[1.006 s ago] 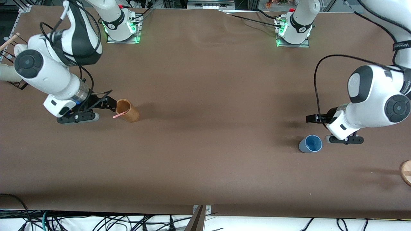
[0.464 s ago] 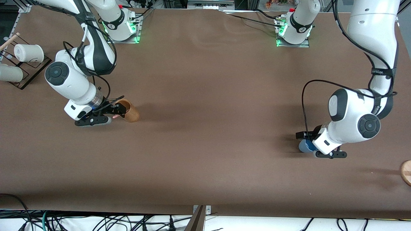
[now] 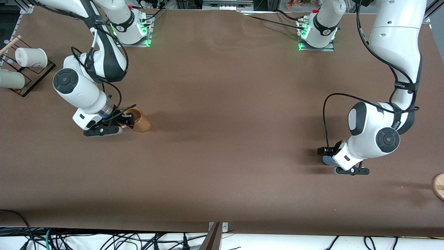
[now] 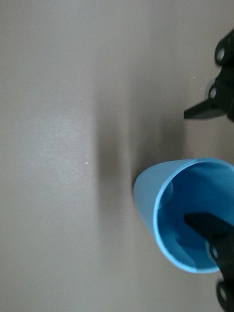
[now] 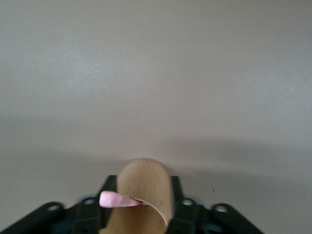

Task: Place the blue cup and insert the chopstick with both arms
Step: 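Pull the pink chopstick up with the right gripper while the left lifts the cup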

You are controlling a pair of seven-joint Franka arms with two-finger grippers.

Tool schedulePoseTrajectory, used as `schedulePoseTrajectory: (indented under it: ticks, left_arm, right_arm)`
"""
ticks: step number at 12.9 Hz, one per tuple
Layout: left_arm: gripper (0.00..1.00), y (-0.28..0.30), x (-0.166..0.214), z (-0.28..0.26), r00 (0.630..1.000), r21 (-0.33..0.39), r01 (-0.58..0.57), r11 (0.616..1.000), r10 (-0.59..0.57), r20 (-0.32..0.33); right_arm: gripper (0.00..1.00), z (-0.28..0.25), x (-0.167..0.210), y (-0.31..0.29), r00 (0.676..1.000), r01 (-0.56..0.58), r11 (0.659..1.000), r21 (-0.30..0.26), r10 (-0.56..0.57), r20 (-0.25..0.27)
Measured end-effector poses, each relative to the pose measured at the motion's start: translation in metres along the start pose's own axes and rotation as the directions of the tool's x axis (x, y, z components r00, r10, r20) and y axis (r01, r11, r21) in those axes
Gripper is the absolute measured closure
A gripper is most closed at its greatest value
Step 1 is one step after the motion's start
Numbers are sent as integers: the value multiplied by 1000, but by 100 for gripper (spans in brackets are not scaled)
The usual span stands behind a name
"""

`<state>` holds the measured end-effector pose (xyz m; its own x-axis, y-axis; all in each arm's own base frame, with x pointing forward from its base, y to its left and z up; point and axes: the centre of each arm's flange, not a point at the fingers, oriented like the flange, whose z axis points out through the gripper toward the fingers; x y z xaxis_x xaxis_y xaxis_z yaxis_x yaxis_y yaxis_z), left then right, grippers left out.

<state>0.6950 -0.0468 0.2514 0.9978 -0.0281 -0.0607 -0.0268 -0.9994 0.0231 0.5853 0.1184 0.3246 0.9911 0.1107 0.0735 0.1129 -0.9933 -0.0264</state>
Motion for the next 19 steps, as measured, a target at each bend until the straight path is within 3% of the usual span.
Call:
schedulePoseTrajectory:
  ticks: [3,5,7,11,16,19]
  left_arm:
    - [55,0,1,-1,1000,8,-5,1000,5,-6]
    - [78,-1,1,0,1000,9,-4,1000,4,-5]
    - [96,-3,1,0,1000,11,-3,1000,3,-6]
    - [95,13,4,-7,1000,3,7,1000,-7,-22]
    - [95,218,-22,-23,999,-12,39,999,-40,-32]
    - [95,303,-38,-23,997,-19,70,997,-71,-42]
  right_arm:
    - [90,0,0,-4,1000,-19,1000,3,19,-1]
    - [92,-6,2,-14,1000,-10,1000,8,10,-7]
    - [92,-29,10,-17,1000,-6,1000,5,6,28]
    - [92,-121,30,-20,995,-4,1000,-5,4,98]
    - [92,-174,38,-23,994,-3,1000,-3,3,112]
    - [92,-194,40,-26,994,-6,1000,19,4,109]
